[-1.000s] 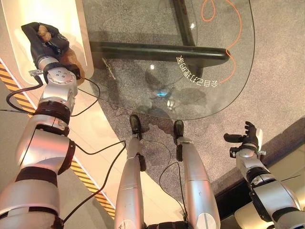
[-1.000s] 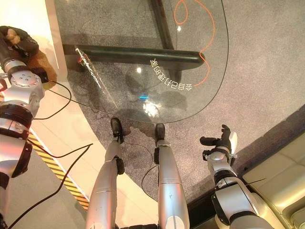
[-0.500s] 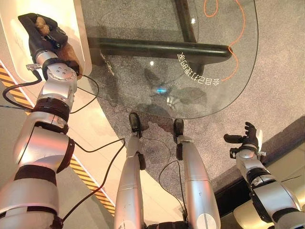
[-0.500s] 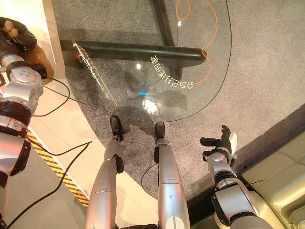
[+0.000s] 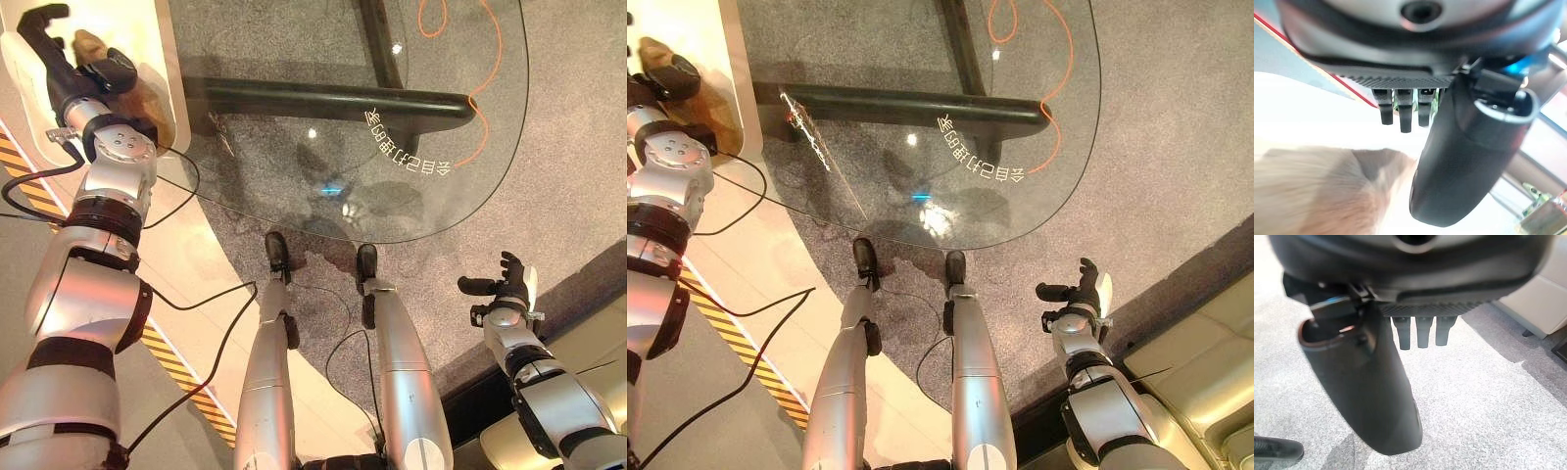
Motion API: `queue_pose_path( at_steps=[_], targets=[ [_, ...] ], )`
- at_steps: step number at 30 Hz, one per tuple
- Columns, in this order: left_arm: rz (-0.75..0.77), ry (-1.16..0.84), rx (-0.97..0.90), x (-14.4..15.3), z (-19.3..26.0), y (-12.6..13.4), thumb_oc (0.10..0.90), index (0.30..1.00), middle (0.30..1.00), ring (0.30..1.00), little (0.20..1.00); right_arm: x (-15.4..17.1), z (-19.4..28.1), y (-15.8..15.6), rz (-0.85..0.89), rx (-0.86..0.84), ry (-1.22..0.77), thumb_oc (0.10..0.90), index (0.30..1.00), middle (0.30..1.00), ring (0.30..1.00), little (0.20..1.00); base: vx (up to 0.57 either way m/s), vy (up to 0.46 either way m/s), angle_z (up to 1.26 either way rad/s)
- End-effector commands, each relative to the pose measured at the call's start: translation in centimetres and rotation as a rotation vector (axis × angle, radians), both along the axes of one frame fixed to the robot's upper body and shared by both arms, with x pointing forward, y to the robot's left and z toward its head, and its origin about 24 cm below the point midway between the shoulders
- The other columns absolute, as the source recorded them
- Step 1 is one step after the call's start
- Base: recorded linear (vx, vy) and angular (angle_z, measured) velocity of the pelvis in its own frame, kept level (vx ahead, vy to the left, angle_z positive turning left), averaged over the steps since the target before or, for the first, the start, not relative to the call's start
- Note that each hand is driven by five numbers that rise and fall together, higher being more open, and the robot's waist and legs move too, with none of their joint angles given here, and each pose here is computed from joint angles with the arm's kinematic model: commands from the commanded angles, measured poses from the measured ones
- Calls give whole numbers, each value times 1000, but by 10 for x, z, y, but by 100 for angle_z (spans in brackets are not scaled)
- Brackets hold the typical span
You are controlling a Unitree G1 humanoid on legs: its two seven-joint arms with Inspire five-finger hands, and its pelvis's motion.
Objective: Wipe the table with a cloth and put it in the basket.
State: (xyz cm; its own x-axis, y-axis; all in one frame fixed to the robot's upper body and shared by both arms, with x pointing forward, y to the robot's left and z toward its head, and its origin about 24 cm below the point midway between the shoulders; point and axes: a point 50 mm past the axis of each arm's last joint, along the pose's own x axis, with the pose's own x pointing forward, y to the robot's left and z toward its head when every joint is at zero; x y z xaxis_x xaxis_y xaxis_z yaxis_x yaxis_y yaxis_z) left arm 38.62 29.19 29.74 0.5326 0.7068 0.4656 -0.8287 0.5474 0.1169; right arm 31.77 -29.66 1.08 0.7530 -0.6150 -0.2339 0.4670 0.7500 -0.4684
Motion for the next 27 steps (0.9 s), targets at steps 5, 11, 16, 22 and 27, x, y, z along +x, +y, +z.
queue_pose_path(
  at_steps=[5, 11, 16, 22, 27],
  targets=[
    [161, -259, 96, -32, 68, 24, 800, 900, 900, 900, 900, -26, -16, -19, -88, -38, 40, 800, 900, 900, 900, 900, 0, 0, 0],
    [150, -270, 93, -33, 69, 23, 800, 900, 900, 900, 900, -26, -16, -20, -88, -36, 43, 800, 900, 900, 900, 900, 0, 0, 0],
    [138, -272, 97, -32, 69, 21, 800, 900, 900, 900, 900, -26, -17, -20, -83, -38, 46, 800, 900, 900, 900, 900, -39, 7, 1],
    [107, -338, 99, -36, 78, 18, 800, 900, 900, 900, 900, -28, -21, -16, -82, -30, 49, 800, 900, 900, 900, 900, -63, -20, -1],
    [80, -484, 74, -46, 86, 19, 800, 900, 900, 900, 900, -37, -29, -20, -91, -19, 72, 800, 900, 900, 900, 900, -43, -40, -5]
  ],
)
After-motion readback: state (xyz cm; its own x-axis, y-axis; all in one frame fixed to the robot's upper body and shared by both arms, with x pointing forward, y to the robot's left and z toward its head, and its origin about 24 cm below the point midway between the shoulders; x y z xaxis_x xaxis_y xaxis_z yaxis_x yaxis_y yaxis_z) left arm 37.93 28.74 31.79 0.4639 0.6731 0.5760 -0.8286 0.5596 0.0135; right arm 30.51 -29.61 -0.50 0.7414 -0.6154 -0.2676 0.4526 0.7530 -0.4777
